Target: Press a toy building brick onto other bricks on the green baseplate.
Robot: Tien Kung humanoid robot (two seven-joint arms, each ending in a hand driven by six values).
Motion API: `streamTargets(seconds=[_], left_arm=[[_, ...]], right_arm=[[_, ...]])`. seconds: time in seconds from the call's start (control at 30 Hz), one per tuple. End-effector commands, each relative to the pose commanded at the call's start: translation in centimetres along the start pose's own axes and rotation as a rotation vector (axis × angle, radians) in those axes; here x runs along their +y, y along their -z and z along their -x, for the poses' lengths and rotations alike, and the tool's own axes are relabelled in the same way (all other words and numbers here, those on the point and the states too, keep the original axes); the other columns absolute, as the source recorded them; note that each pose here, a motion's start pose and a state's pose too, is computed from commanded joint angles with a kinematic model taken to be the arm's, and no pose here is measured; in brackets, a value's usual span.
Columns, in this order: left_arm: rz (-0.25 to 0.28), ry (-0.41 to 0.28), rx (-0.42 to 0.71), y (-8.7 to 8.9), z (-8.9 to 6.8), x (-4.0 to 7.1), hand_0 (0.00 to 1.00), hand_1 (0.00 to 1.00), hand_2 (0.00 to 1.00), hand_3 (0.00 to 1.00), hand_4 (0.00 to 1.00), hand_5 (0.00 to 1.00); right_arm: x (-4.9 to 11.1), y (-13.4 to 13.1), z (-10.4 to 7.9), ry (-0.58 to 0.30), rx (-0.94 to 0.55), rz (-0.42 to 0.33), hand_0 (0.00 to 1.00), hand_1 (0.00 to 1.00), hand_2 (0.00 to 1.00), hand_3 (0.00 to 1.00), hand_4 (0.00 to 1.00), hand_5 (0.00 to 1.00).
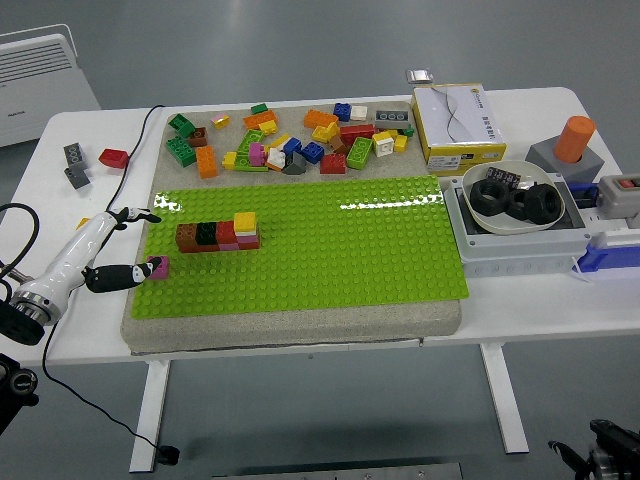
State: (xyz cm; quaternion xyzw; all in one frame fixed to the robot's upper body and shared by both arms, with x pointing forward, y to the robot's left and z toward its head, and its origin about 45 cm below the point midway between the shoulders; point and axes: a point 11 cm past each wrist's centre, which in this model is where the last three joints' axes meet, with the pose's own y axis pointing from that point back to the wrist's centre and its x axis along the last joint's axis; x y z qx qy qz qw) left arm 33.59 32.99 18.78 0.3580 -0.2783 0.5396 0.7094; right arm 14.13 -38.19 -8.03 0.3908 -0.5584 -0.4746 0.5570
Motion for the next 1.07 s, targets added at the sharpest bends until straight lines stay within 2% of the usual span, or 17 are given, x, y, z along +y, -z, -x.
streamTargets(seconds=[0.17,0.3,0.57,1.07], left_arm=[[-0.06,0.013,-0.03,1.2,-0.3,0.2,0.886,0.929,0.879,0.756,0.74,0.047],[-0.077,0.013,-0.032,1.5,-0.6,0.2,0.886,0.929,0.879,0.756,0.74,0.047],[-0.076,0.018,-0.026,1.3,-0.6,-0.3,0.892,0.943,0.886,0.771,0.75,0.04],[-0.065,0.06,-0.026,0.9,0.2,-0.6,0.897,0.946,0.891,0.77,0.748,0.04]], right_arm=[[-0.3,-0.7,-0.5,-0.005,-0.009,0.017,0.583,0.585,0.674,0.816,0.954,0.998],[-0.4,-1.0,-0.5,-0.005,-0.012,0.024,0.583,0.585,0.674,0.816,0.954,0.998],[-0.3,-0.9,-0.1,-0.001,-0.008,0.016,0.584,0.59,0.672,0.817,0.934,0.998],[-0.4,-1.2,0.2,0.003,-0.01,0.022,0.583,0.589,0.671,0.816,0.916,0.998]])
